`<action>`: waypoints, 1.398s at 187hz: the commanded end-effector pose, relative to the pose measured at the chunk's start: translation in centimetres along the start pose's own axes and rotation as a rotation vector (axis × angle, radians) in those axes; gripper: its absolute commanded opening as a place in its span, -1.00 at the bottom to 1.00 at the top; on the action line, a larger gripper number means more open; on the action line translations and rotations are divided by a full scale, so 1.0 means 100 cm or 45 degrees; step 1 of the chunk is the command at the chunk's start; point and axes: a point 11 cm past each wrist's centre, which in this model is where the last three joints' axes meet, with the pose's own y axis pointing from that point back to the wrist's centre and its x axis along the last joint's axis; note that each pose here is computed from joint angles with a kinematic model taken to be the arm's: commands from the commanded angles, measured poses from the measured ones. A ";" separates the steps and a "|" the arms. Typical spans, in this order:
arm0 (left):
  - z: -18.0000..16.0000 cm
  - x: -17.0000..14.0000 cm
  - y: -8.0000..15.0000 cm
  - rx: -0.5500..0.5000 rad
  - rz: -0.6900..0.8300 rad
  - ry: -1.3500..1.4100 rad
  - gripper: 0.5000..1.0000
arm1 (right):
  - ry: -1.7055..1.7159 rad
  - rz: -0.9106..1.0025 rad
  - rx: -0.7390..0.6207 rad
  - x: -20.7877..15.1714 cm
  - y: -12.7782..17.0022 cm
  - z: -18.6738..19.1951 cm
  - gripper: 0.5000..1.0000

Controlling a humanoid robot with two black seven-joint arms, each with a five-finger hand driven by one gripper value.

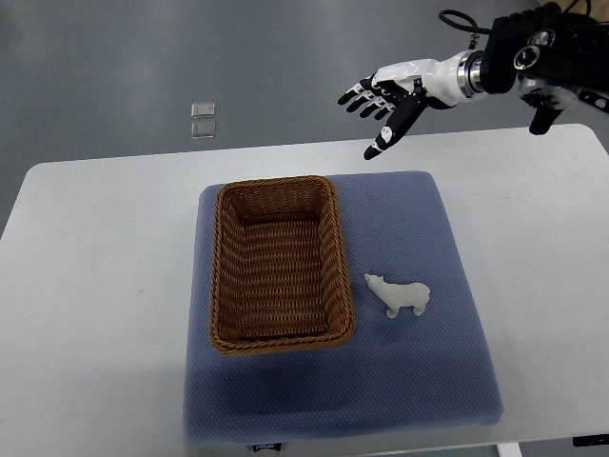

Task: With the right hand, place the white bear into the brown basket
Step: 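Swing the right hand over and lower it toward the white bear, then close the right hand fingers around the white bear figurine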

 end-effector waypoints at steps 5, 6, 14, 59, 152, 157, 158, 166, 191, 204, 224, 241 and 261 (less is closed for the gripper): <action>0.002 -0.002 0.000 -0.003 -0.006 -0.002 1.00 | 0.063 -0.104 -0.006 -0.016 0.003 -0.014 0.69; 0.002 -0.002 0.000 -0.003 -0.006 -0.002 1.00 | 0.059 -0.109 -0.003 -0.017 0.003 -0.014 0.69; 0.002 -0.002 0.000 -0.003 -0.006 -0.002 1.00 | 0.037 -0.142 -0.002 -0.024 0.003 -0.015 0.69; 0.001 0.001 0.000 -0.003 0.005 0.002 1.00 | -0.047 -0.223 -0.022 -0.048 0.009 -0.004 0.70; 0.002 0.000 0.000 -0.004 0.001 0.003 1.00 | -0.211 -0.151 -0.058 -0.093 0.026 0.045 0.69; 0.002 0.000 0.000 -0.004 0.002 0.002 1.00 | -0.218 -0.134 -0.066 -0.096 0.024 0.049 0.69; 0.002 0.000 0.000 -0.004 0.002 0.002 1.00 | -0.218 -0.134 -0.066 -0.096 0.024 0.049 0.69; 0.002 0.001 0.000 -0.004 0.003 0.004 1.00 | -0.224 -0.113 -0.077 -0.102 0.022 0.056 0.69; 0.002 0.001 0.000 -0.003 0.005 0.004 1.00 | -0.205 -0.104 -0.086 -0.121 0.019 0.068 0.69; 0.002 0.001 0.000 -0.003 0.005 0.004 1.00 | -0.217 -0.084 -0.064 -0.126 0.019 0.070 0.69; 0.001 0.001 0.000 -0.003 0.005 0.002 1.00 | -0.214 -0.037 -0.019 -0.135 0.019 0.074 0.68; 0.001 0.001 0.000 -0.003 0.005 0.002 1.00 | -0.155 -0.038 -0.017 -0.145 0.020 0.084 0.68; 0.001 0.001 0.000 -0.003 0.005 0.002 1.00 | -0.128 -0.043 -0.034 -0.159 0.019 0.099 0.68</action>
